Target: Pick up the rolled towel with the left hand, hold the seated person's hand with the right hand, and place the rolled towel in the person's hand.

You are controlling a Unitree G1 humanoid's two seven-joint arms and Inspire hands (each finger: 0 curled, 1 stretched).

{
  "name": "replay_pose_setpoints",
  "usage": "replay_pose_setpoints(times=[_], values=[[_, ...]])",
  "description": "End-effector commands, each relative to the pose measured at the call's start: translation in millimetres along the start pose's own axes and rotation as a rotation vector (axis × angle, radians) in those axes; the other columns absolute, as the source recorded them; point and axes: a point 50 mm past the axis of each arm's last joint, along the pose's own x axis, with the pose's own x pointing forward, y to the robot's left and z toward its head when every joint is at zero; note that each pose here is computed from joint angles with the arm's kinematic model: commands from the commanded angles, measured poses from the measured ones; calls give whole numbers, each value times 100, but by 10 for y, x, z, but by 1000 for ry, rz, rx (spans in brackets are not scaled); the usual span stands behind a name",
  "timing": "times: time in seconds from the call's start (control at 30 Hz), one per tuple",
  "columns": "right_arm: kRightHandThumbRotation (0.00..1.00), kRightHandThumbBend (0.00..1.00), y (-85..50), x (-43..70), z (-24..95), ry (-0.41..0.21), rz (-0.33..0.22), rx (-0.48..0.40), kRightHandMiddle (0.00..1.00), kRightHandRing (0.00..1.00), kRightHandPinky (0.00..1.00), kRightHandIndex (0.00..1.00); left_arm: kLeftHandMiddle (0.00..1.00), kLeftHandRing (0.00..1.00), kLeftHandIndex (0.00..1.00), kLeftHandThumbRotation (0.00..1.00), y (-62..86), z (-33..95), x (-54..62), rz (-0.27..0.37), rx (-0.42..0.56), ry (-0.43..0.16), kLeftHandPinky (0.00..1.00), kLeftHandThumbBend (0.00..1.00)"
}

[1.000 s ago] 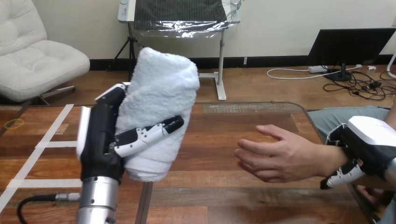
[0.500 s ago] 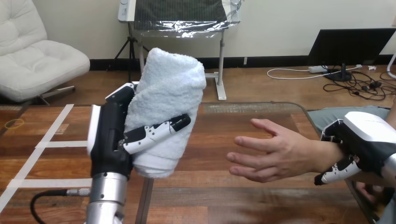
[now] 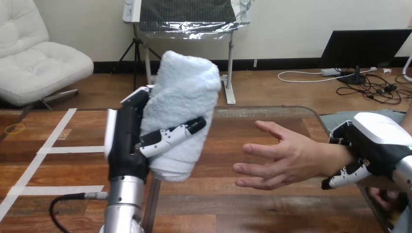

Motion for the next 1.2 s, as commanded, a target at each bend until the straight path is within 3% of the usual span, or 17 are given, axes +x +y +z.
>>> replay_pose_setpoints(times=[0.0,0.73,1.17], values=[[15,83,3,86,146,-35,-3,58,39,32,26,42,34,27,39,0,-250,150,261,-45,-83,-124,22,52],[14,85,-40,154,346,-96,-26,100,36,29,24,38,37,31,42,0,-591,-29,466,-113,-193,-97,25,58],[18,84,-75,181,442,-111,-25,108,36,29,24,38,37,30,42,0,-780,-80,508,-135,-223,-79,25,60]])
